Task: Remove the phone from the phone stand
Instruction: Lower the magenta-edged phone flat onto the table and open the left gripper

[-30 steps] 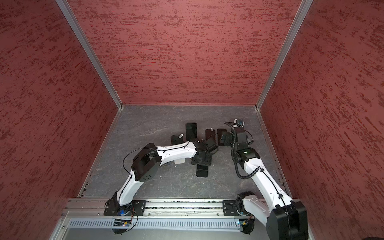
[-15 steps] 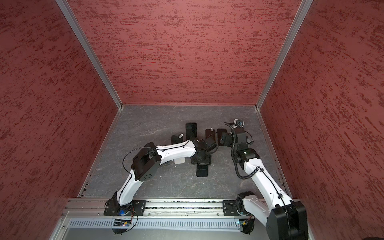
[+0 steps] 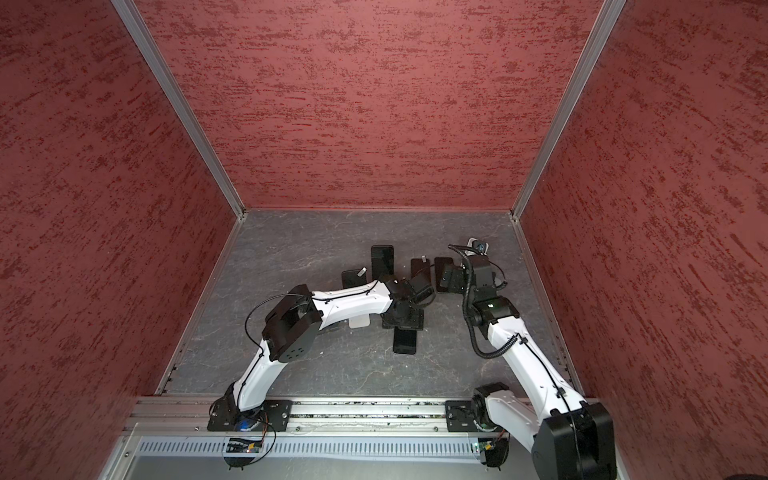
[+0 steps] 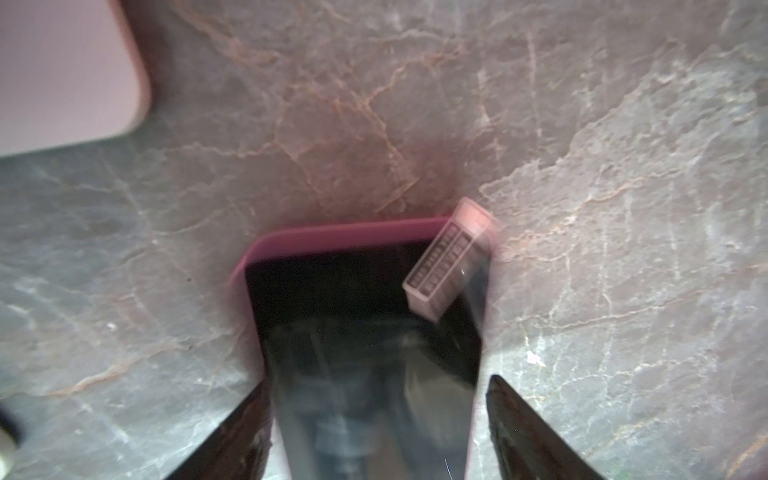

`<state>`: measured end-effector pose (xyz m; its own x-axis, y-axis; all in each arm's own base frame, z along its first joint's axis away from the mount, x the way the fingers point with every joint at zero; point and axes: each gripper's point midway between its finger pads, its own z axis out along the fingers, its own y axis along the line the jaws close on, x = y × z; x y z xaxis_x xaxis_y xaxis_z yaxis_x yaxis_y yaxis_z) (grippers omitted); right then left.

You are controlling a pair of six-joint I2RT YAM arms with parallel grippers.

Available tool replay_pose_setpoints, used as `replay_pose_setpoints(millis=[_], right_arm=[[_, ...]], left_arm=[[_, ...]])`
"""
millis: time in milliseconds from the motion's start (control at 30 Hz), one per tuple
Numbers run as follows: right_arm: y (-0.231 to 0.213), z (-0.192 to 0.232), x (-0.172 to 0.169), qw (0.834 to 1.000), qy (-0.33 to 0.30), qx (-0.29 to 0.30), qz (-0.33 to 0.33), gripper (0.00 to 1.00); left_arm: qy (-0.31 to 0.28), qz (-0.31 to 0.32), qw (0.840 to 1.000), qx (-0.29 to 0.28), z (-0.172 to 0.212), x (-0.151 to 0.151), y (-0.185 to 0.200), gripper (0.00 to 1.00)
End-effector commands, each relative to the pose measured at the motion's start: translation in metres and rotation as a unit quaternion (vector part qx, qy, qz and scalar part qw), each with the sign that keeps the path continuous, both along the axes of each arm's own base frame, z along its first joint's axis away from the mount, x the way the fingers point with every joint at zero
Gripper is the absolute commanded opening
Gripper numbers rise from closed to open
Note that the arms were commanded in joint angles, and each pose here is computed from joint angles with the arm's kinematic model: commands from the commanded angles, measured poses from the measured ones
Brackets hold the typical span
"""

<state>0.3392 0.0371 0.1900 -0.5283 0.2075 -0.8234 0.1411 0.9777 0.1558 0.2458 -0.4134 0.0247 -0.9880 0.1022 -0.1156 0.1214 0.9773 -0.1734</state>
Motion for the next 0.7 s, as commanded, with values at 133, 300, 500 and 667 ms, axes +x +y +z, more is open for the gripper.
replay_pose_setpoints(millis=[133,300,500,667], right_arm=[[-0.006,0.008,0.001,1.000,-0.020,-0.004,-0.010,0.99],[-0.005,0.008,0.001,1.000,-0.019,-0.002,-0.008,0.99],[-0.004,0.006,0.002,1.000,-0.016,-0.001,-0.008,0.99],[-0.004,0.005,0.003,1.000,-0.015,-0.001,-0.006,0.99]], left_arm=[[0.006,0.000,1.000,0.017,-0.015,0.000,0.012,0.83],[-0.005,0.001,1.000,0.016,-0.009,0.002,0.014,0.84],[-0.031,0.001,0.999,0.016,0.003,0.007,0.019,0.84],[-0.091,-0.017,0.995,0.041,0.028,0.012,0.023,0.85]])
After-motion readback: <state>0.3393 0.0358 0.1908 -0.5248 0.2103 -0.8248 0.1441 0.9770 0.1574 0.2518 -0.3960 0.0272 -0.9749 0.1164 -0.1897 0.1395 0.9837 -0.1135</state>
